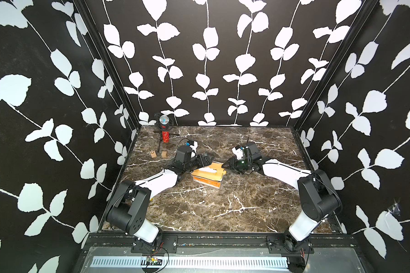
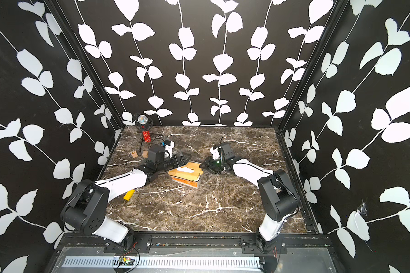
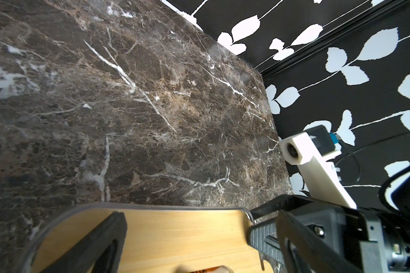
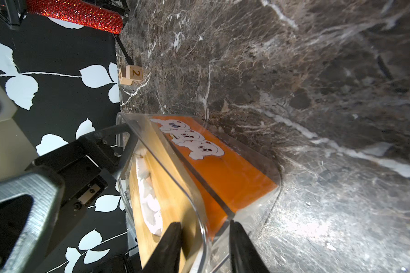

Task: Put the tissue paper into the tissue box
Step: Close the box lid on the tissue box.

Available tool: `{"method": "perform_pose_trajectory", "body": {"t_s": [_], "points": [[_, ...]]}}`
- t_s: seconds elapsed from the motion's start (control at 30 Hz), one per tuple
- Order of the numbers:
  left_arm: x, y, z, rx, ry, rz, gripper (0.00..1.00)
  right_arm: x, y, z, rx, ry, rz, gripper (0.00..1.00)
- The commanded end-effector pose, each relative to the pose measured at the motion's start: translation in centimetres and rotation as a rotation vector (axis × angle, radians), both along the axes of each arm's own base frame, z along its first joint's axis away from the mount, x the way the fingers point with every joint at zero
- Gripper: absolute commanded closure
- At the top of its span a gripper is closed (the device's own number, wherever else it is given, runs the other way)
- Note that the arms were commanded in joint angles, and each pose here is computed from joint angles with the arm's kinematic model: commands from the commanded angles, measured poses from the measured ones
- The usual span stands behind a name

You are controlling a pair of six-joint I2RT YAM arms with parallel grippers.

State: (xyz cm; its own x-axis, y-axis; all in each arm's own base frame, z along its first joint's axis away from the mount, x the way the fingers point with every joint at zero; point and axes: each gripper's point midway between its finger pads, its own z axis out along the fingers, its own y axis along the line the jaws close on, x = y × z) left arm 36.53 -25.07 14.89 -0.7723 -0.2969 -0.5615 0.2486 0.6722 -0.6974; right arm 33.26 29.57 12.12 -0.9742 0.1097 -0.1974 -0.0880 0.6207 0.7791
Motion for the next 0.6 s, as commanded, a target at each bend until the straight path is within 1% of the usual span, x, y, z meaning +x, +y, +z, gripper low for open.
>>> {"method": "perform_pose_trajectory", "body": {"t_s": [0.0, 0.07, 0.17, 0.23, 0.3, 0.47, 0.57], "points": [[-0.4, 0.4, 0.6, -0.025, -0.018, 0.014, 0.01, -0.2, 0.3, -0.4, 0.001, -0.017, -0.002, 0.68], [-0.6, 0.6, 0.6, -0.027, -0.019, 0.020, 0.01, -0.3, 0.3, -0.7, 0.008, -0.012, -0.006, 0.68], [-0.7, 0.7, 1.0, -0.034, -0.026, 0.022, 0.01, -0.7, 0.7, -0.6, 0.039, 0.001, 0.003, 0.56], [-0.7, 0.7, 1.6, -0.037, -0.038, 0.019, 0.01, -0.9, 1.0, 0.0, 0.059, 0.007, 0.015, 0.46], [-0.8, 0.7, 2.5, -0.036, -0.055, 0.014, 0.01, -1.3, 1.3, 0.8, 0.069, -0.003, 0.025, 0.42], [-1.0, 1.1, 5.7, -0.019, -0.125, 0.012, 0.01, -1.9, 1.5, 1.8, 0.083, -0.003, 0.030, 0.42], [-1.1, 1.8, 6.8, 0.043, -0.156, 0.012, 0.01, -2.0, 1.7, 1.3, 0.082, 0.017, 0.032, 0.45]]}}
